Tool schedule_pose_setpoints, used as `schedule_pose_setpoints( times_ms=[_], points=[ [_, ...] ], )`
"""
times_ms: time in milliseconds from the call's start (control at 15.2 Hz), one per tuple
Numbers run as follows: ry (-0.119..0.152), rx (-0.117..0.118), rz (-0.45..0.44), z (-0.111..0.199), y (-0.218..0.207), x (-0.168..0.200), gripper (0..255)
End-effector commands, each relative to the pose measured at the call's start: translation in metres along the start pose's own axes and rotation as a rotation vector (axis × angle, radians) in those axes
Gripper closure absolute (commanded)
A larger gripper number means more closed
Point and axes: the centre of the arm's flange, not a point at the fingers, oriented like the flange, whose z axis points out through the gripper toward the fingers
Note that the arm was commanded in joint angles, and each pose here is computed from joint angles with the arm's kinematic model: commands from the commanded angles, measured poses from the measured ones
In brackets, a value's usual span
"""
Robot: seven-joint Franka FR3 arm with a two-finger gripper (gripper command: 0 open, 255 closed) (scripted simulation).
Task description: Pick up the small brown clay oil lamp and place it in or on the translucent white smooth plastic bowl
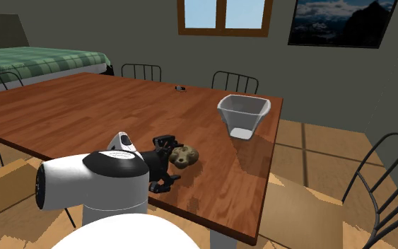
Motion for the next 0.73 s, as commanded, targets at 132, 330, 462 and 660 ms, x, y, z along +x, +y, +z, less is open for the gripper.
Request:
schedule_pose_setpoints(
  times_ms=[132,330,462,660],
  points=[
    [-0.011,0.010,-0.007,0.0059,-0.0046,-0.0012,0],
    [-0.011,0.010,-0.007,0.0057,-0.0040,-0.0020,255],
    [-0.011,0.010,-0.007,0.0076,-0.0032,-0.0024,255],
    [-0.011,0.010,-0.007,0.0085,-0.0033,-0.0022,255]
  ],
)
